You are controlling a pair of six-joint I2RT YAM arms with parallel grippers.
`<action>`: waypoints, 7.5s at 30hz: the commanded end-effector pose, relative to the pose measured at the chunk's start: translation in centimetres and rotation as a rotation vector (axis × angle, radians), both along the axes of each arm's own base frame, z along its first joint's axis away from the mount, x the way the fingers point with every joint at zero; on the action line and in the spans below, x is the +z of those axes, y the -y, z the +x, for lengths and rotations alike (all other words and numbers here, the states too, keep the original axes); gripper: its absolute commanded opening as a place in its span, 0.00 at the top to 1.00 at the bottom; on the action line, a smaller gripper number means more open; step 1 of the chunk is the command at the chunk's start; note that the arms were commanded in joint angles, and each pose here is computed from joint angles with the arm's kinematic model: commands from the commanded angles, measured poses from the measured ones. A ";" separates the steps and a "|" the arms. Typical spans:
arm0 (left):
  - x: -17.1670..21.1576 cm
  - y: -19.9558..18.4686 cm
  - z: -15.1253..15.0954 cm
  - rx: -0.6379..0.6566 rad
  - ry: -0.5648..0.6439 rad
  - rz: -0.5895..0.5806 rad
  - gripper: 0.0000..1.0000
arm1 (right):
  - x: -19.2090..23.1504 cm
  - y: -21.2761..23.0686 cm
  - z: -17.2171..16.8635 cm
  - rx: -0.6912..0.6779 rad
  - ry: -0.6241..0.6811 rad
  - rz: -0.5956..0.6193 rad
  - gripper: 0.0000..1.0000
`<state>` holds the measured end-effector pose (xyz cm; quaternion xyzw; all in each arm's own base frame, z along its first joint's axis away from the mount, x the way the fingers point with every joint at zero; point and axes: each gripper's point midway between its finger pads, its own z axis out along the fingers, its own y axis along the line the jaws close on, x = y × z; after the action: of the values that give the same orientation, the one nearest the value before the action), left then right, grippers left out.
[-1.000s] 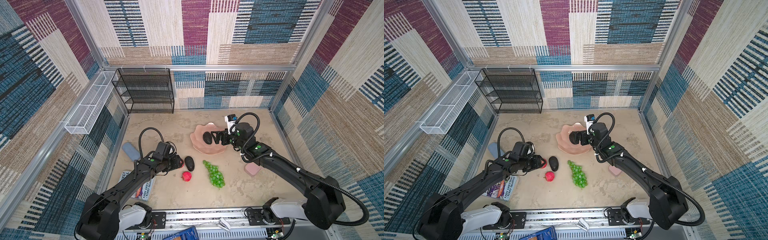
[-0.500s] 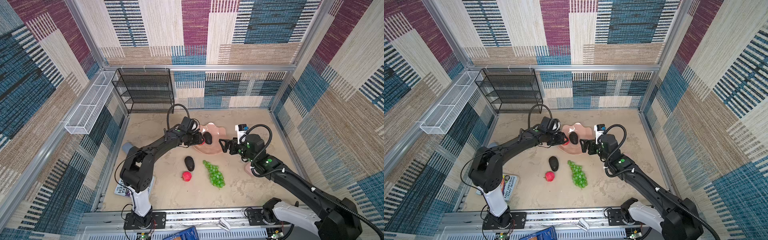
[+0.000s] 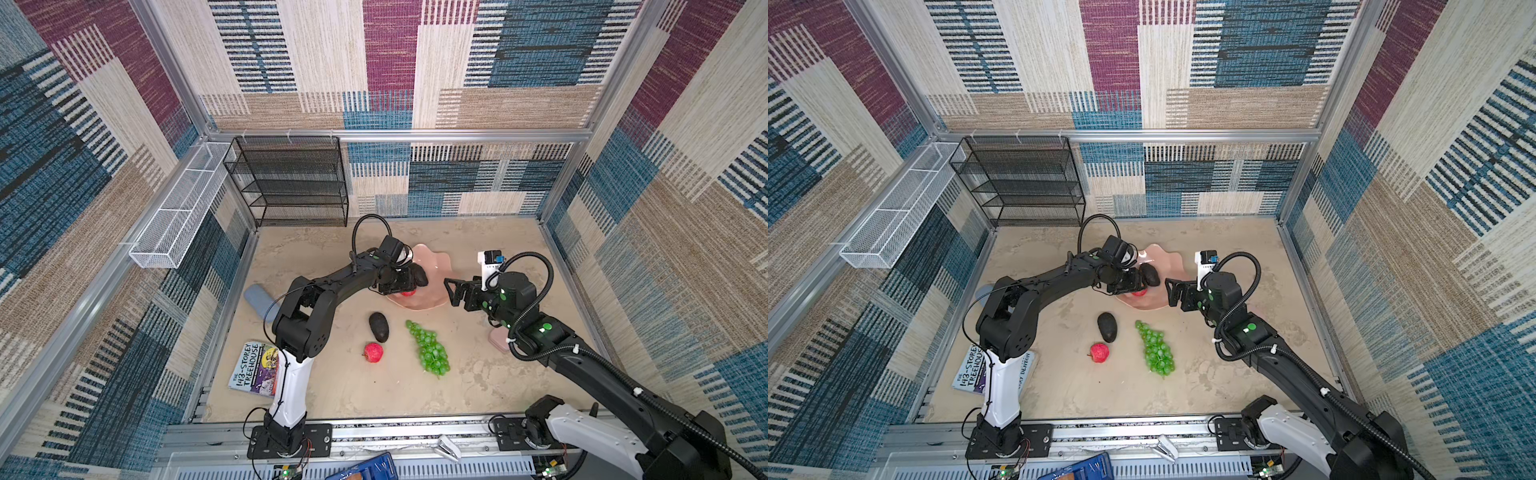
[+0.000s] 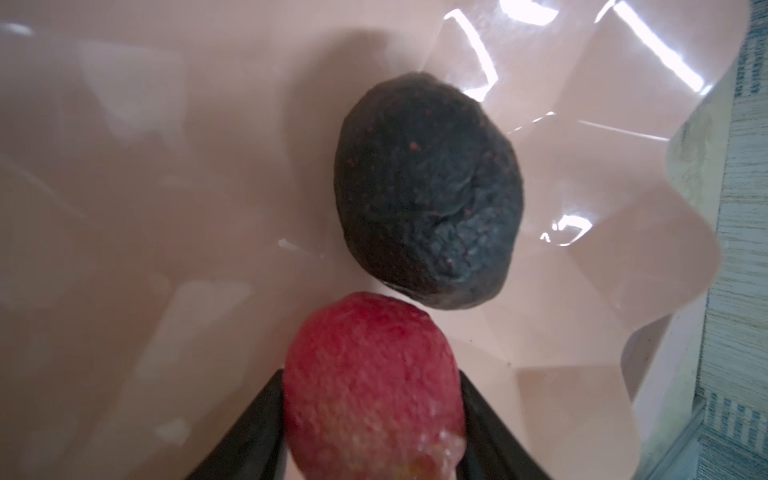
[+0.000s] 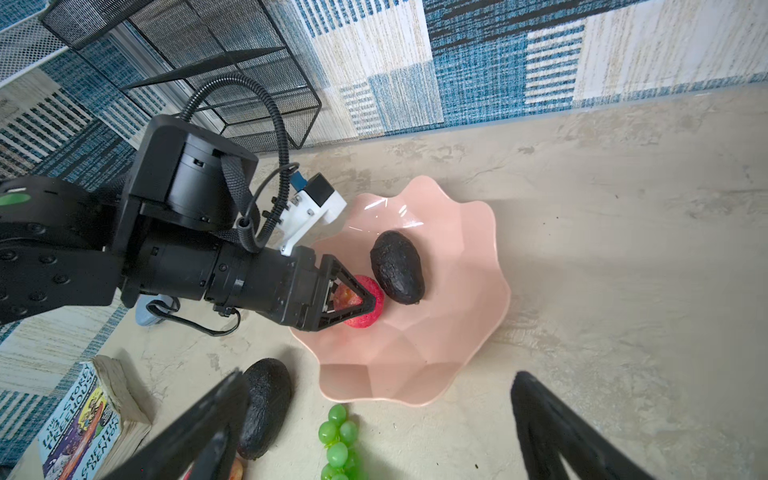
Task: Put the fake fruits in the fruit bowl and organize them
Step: 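Grasp a red apple with the left gripper and place it in the bowl, then grasp the second dark avocado with the right gripper and lift it, then place the avocado in the bowl while the left gripper grasps the other apple, then lower the red apple into the bowl with the left gripper and release, then grasp the green grapes with the right gripper while the left arm withdraws, then carry the grapes with the right gripper onto the fruit in the bowl and release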
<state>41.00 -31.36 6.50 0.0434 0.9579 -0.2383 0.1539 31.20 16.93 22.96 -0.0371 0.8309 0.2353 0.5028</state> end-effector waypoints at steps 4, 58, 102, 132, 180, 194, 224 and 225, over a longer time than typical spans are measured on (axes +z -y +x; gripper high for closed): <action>2.0 0.5 -0.3 -0.005 0.020 -0.020 0.21 | 0.6 0.4 0.4 -0.022 0.021 -0.028 0.01; 9.3 -27.7 -15.1 0.713 0.489 -0.007 0.01 | -6.9 -20.2 2.4 0.339 -0.144 -0.219 0.52; -0.5 -11.6 -18.9 0.012 -0.008 -0.048 0.07 | -5.1 -3.4 18.2 -0.035 -0.086 -0.254 0.19; 10.2 -5.1 -10.4 -0.157 0.311 -0.111 0.47 | -2.3 2.0 7.2 -0.129 -0.045 -0.129 0.14; 17.9 -5.8 -0.7 0.056 0.615 -0.064 0.23 | -10.6 -5.4 -7.1 0.275 -0.136 -0.033 0.09; 18.9 -16.3 -5.0 0.292 0.758 0.031 0.13 | -15.6 -7.2 -9.6 0.288 -0.138 -0.073 0.08; 18.8 -21.1 -7.3 0.411 0.755 0.050 0.11 | -12.5 -6.1 -8.6 0.237 0.083 -0.042 0.57; 18.7 -21.1 -7.3 0.409 0.752 0.052 0.11 | -11.5 -6.0 -8.4 0.219 0.100 -0.032 0.57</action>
<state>33.69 -10.47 24.74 -0.0523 0.8321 -0.1456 0.5326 22.12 23.40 9.53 -0.1654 0.8098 0.2802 0.4883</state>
